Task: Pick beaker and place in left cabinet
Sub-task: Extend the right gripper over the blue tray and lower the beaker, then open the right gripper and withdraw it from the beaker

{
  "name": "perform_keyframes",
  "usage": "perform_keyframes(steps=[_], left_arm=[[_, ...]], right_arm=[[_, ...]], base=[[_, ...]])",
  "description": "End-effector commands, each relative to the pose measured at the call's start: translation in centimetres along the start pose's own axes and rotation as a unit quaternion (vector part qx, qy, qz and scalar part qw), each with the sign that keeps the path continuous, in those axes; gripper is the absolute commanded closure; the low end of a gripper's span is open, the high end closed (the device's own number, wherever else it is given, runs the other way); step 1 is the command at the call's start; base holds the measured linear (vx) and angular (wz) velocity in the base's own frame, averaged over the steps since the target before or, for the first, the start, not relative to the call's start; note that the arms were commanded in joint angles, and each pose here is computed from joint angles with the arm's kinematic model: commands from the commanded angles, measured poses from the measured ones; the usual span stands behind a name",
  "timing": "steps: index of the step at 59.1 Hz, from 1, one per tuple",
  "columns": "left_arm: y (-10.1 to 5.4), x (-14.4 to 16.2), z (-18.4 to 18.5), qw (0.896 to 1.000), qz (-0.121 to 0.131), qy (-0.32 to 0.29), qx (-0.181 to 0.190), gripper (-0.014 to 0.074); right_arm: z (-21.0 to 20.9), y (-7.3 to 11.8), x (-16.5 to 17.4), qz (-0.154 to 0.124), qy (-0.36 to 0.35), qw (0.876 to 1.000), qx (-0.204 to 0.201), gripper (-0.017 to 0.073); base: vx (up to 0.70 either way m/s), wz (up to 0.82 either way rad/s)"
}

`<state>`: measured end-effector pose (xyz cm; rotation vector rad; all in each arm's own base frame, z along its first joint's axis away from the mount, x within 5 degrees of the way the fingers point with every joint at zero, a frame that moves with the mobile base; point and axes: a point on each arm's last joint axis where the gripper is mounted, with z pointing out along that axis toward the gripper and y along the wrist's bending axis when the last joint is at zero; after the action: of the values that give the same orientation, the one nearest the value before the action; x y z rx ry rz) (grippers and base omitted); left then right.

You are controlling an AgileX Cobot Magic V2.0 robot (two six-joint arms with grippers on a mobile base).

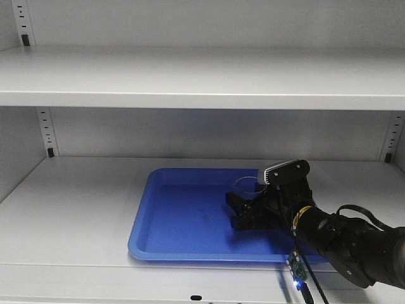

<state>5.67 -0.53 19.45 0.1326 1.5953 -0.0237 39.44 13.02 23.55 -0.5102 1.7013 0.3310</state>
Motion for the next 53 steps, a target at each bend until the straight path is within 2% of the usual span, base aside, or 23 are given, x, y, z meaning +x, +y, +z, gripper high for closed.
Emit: perform_keyframes(steps=[1,6,12,26,35,40,44,47,53], left_arm=[[-0.1,-0.4,-0.1,0.999,-0.003,-0.046,0.004,0.0601],[-0.1,-0.4,-0.1,0.999,-0.003,-0.046,0.004,0.0601],[-0.1,-0.4,-0.1,0.999,-0.003,-0.046,0.004,0.0601],[-0.1,-0.4,-0.1,0.999,-0.003,-0.046,0.004,0.0601],[-0.1,-0.4,-0.1,0.999,-0.003,-0.046,0.004,0.0601],[-0.1,-0.4,-0.1,0.999,-0.003,-0.046,0.004,0.0601],[-0.1,-0.4,-0.1,0.999,-0.003,-0.046,0.004,0.0601],[-0.1,-0.4,-0.1,0.999,-0.003,-0.046,0.004,0.0601],[-0.1,-0.4,-0.1,0.999,-0.003,-0.046,0.004,0.0601]], right_arm=[[-0.8,-0.1,-3.3,-0.015,-0.067,0.998,-0.005,-0.0057],[-0.8,-0.1,-3.3,-0.016,-0.068,0.998,-0.004,-0.0124],[-1.0,-0.1,-3.7,-0.017,-0.072,0.997,-0.004,-0.0146],[-3.0,0.1,-6.7,-0.029,-0.112,0.993,0.001,-0.0108],[-4.9,0.1,-9.1,-0.037,-0.126,0.991,0.015,-0.0047],[-5.9,0.1,-9.8,-0.039,-0.117,0.992,0.027,0.0022],[-6.6,-0.1,-10.3,-0.034,-0.105,0.993,0.039,0.0111],[-7.1,-0.2,-10.4,-0.019,-0.086,0.995,0.052,0.0208],[-8.6,-0.4,-9.8,0.028,-0.038,0.996,0.079,0.0470]], base=[[0.00,0.00],[0.00,0.00],[0.00,0.00],[0.00,0.00],[0.00,0.00],[0.00,0.00],[0.00,0.00],[0.00,0.00],[0.00,0.00]])
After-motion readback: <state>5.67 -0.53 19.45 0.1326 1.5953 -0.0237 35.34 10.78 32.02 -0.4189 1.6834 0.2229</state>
